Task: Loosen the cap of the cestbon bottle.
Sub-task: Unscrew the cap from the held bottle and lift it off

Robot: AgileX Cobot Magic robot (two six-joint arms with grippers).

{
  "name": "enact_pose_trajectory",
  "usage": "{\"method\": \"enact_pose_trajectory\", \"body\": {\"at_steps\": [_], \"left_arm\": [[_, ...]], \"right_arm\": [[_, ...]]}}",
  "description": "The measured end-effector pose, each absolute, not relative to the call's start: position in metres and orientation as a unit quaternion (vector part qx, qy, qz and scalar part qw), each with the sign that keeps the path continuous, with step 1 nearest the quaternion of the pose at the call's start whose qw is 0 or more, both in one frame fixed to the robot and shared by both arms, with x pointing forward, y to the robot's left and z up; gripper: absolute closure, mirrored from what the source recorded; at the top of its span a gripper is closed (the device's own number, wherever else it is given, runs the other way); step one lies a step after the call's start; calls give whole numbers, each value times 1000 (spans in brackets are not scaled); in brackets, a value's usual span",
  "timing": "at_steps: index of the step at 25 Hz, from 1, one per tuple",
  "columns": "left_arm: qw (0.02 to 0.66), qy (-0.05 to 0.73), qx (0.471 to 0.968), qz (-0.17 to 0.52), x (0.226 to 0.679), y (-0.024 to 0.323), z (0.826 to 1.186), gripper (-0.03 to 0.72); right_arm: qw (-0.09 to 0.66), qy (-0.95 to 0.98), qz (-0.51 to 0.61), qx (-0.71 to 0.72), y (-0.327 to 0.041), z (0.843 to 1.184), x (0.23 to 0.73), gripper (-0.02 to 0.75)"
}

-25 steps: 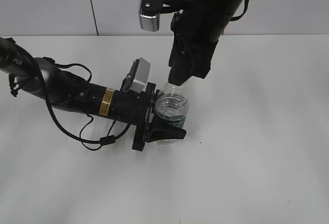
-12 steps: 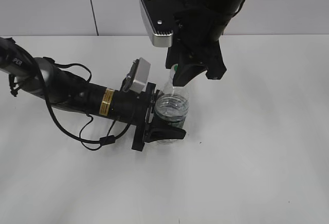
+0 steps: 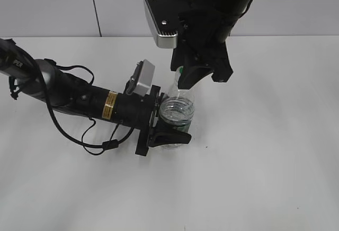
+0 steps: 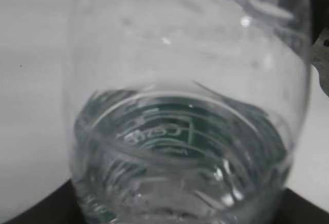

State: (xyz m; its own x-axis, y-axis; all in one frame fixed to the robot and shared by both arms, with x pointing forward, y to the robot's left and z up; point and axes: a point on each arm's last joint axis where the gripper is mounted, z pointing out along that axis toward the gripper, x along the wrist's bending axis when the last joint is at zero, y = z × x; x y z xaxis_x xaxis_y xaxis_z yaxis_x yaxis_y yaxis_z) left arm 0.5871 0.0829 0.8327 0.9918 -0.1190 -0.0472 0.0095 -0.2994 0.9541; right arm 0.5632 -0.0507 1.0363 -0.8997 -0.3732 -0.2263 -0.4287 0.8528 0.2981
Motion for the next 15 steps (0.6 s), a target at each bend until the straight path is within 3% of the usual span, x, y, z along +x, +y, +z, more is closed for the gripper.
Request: {"method": "enact_pose_trajectory", "body": {"at_steps": [15], "left_arm": [[591,-33,804,-59,587,84,833,283]], "right_arm": [[73,966,173,-176,-51,1036,563,309]]}}
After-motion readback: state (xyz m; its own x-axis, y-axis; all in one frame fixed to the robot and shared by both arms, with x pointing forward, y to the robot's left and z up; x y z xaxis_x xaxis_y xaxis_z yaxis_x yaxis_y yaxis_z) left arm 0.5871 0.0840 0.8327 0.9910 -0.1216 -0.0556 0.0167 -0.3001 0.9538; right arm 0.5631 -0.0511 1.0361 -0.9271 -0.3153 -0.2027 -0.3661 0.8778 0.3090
